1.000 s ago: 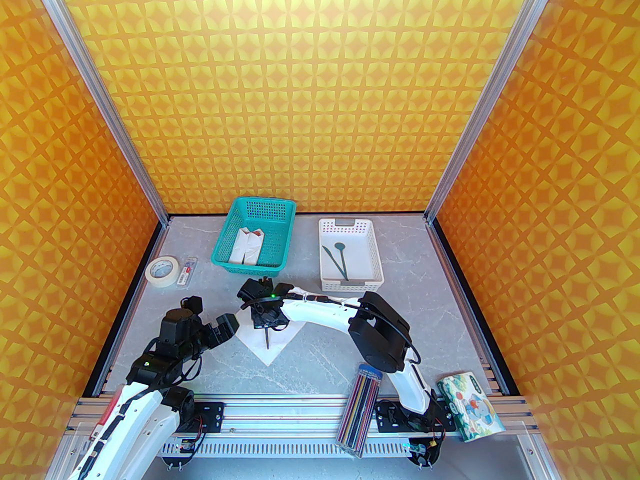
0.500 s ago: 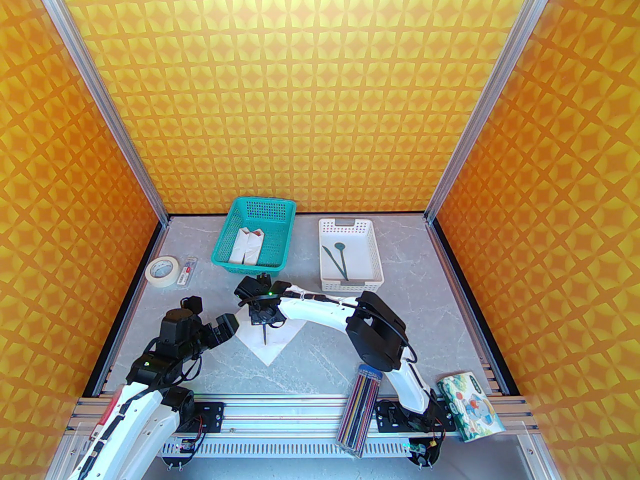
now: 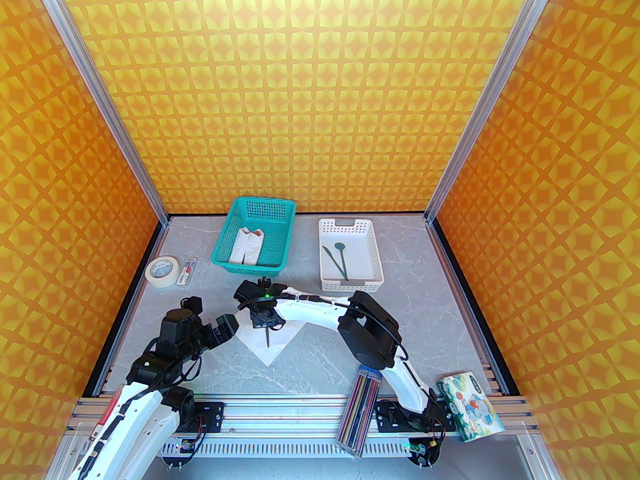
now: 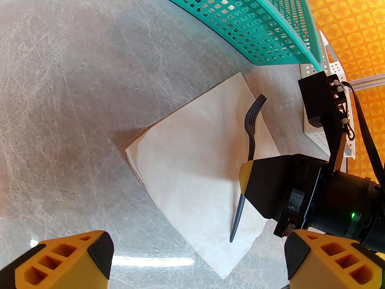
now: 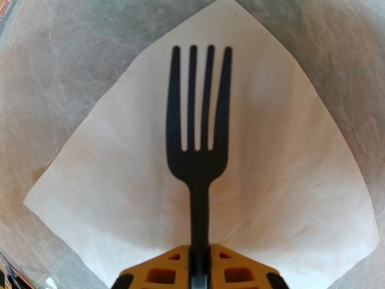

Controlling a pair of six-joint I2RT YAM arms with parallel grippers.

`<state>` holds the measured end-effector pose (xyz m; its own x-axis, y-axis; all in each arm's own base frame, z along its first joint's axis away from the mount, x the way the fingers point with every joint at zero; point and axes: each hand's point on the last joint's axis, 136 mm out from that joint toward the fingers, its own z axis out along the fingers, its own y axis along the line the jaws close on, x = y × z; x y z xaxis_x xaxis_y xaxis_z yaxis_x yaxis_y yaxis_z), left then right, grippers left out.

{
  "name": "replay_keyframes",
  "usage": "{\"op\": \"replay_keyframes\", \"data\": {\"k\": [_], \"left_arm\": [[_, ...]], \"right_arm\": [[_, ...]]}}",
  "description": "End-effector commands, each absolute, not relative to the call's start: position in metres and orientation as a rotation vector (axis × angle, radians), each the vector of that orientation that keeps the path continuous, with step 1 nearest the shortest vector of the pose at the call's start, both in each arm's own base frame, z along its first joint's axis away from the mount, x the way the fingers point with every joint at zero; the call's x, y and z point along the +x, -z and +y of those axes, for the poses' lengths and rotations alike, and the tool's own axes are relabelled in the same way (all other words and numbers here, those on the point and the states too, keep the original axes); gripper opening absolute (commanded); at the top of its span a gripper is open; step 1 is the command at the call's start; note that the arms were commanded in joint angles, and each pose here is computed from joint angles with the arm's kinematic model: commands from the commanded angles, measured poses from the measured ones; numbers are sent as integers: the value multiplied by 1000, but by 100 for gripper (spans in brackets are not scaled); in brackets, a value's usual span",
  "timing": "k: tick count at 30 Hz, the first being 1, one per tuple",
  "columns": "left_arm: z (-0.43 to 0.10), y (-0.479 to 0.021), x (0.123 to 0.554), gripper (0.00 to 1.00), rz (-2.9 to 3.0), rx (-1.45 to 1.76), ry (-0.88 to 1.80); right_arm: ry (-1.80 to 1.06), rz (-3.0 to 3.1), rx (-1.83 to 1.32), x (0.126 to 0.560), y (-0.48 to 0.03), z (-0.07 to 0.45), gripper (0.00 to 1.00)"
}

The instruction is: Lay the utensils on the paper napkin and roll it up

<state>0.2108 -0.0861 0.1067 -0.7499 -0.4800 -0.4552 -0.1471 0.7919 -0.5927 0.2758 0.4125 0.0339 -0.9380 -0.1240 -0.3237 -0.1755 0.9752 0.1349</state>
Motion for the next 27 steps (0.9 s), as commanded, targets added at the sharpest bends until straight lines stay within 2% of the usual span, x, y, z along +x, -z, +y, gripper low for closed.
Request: {"op": "replay_keyframes", "data": {"k": [1, 27], "left_arm": [[-83, -105, 209, 99, 2375, -449, 683], [-83, -105, 212, 99, 2397, -438, 666]], "right_arm": [[-202, 2785, -197, 281, -35, 414, 15], [-149, 2791, -177, 290, -24, 410, 16]]}}
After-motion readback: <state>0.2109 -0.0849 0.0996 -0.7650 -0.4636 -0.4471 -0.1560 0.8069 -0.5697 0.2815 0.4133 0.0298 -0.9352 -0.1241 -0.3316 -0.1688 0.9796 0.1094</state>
